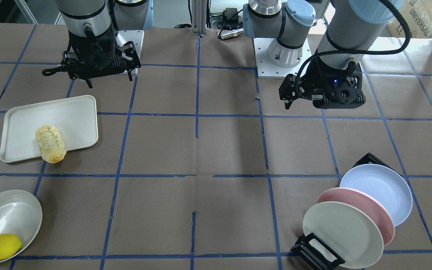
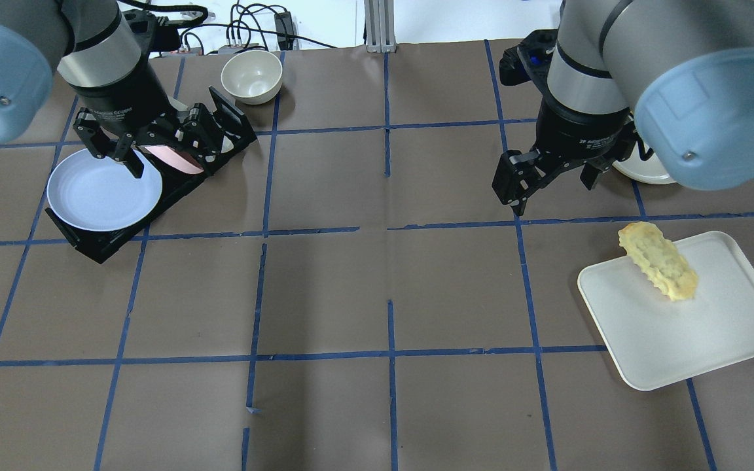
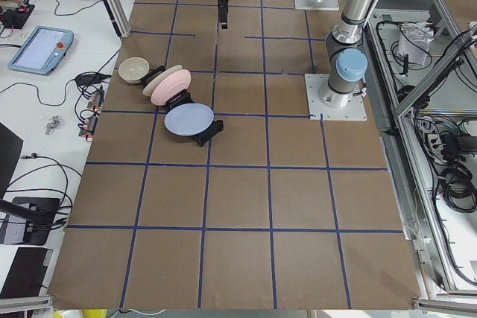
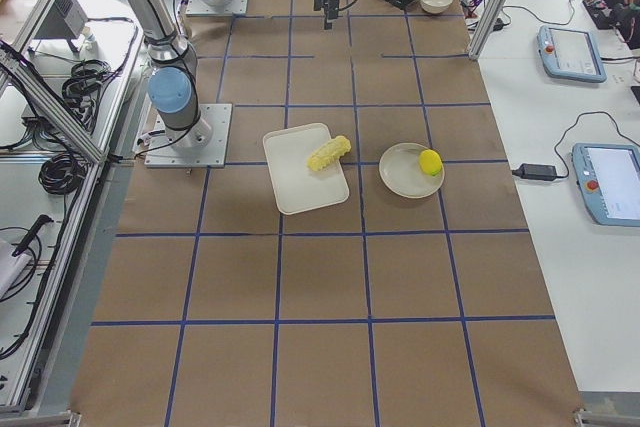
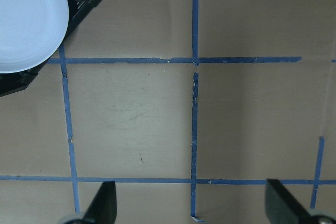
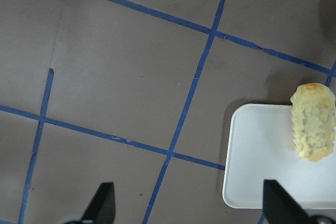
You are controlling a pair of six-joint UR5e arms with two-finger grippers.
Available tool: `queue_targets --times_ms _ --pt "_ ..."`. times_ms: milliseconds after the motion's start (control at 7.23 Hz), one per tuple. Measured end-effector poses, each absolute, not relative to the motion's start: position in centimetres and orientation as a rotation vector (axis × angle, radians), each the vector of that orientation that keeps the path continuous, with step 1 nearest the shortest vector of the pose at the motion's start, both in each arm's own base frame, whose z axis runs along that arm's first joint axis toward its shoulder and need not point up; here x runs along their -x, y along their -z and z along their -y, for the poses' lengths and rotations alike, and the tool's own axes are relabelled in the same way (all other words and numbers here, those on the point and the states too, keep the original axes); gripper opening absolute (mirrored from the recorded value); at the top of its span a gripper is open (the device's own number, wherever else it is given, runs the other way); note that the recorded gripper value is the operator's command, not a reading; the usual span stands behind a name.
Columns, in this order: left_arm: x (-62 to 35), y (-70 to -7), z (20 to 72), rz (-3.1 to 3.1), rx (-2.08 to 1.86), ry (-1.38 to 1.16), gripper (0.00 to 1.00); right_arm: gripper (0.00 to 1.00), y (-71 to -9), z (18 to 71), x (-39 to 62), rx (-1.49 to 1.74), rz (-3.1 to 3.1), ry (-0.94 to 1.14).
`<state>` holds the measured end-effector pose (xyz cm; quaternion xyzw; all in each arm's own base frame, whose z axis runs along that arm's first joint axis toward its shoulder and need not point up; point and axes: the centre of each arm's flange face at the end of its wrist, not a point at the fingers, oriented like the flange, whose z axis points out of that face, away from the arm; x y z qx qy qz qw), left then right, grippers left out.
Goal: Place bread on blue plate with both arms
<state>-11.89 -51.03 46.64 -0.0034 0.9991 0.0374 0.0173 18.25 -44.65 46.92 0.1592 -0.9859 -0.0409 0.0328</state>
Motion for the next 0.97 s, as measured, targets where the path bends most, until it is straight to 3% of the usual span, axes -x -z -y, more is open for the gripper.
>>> queue_targets --times_ms 415,968 --pt "9.7 -47.1 52.3 -3.113 0.016 -0.098 1.0 0.98 -42.8 43.3 -12.1 -0.519 3.002 0.138" --pt "-5.0 -45.7 56.3 -3.13 -0.169 -0.107 1.0 0.99 -30.6 40.3 3.8 -0.526 3.095 0.013"
